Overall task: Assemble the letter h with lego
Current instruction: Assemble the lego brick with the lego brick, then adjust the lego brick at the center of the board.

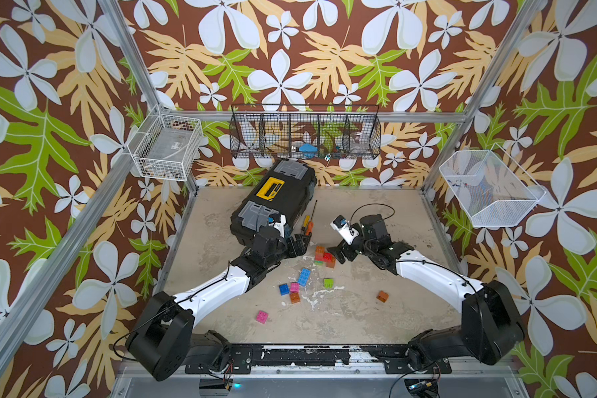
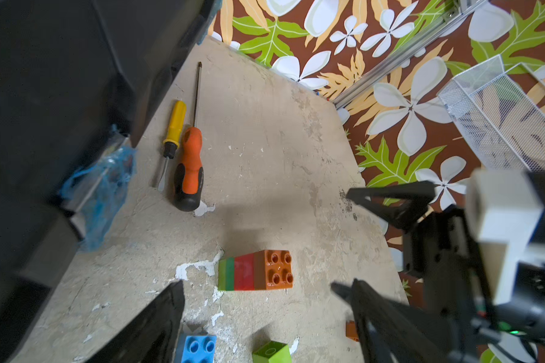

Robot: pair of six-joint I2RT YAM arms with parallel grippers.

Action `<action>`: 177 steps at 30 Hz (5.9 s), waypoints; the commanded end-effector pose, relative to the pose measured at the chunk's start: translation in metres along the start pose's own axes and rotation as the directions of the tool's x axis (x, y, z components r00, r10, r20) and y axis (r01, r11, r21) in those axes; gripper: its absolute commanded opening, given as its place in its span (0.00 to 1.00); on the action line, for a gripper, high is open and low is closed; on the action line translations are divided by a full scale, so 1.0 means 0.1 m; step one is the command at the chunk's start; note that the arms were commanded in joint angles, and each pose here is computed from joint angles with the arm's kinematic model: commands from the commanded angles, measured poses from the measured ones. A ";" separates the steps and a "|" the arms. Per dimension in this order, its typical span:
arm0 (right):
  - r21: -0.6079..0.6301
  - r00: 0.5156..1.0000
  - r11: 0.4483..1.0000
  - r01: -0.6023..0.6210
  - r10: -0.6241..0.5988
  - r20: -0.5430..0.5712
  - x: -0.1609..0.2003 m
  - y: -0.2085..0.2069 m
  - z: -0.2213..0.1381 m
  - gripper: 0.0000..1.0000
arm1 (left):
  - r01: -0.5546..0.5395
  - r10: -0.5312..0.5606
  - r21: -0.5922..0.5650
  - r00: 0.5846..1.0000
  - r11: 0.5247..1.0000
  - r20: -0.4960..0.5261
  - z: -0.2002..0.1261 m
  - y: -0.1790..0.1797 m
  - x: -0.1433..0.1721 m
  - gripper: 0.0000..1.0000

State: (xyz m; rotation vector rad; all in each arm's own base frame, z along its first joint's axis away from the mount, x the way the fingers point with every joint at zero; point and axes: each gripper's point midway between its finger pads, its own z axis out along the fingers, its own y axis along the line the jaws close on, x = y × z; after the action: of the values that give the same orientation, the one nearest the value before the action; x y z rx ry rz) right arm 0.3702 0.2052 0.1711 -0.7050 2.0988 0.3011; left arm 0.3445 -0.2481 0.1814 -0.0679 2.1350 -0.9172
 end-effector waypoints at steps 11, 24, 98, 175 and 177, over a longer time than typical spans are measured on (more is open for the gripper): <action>-0.012 0.644 0.682 -0.731 0.684 -0.344 0.62 0.24 0.01 0.73 | -0.138 0.131 -0.018 0.971 0.990 -0.200 0.30 0.05 0.35 0.84; 0.021 0.625 0.699 -0.715 0.652 -0.429 0.88 0.36 0.35 0.71 | -0.166 0.150 -0.039 0.952 0.985 -0.267 0.54 0.16 0.50 0.85; -0.364 0.900 0.879 0.309 -0.394 -0.188 1.15 0.53 0.57 0.55 | -0.228 0.157 -0.124 0.893 0.966 -0.423 0.65 0.55 1.03 0.84; -0.194 0.886 0.942 -0.272 0.167 -0.433 1.00 -0.24 0.73 0.64 | -0.185 0.187 -0.054 0.982 0.981 0.025 -0.03 0.18 0.21 0.94; -0.122 0.884 0.951 -0.286 0.213 -0.415 0.94 -0.34 0.69 0.64 | -0.167 0.169 -0.071 0.986 0.983 0.016 -0.04 0.21 0.22 0.94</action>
State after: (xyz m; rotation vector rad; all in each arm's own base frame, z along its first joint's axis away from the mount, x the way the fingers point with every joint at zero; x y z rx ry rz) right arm 0.3749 0.1932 0.0527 -0.7835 2.5640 0.7166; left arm 0.3315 -0.2401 0.1549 0.0982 2.1082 -0.7413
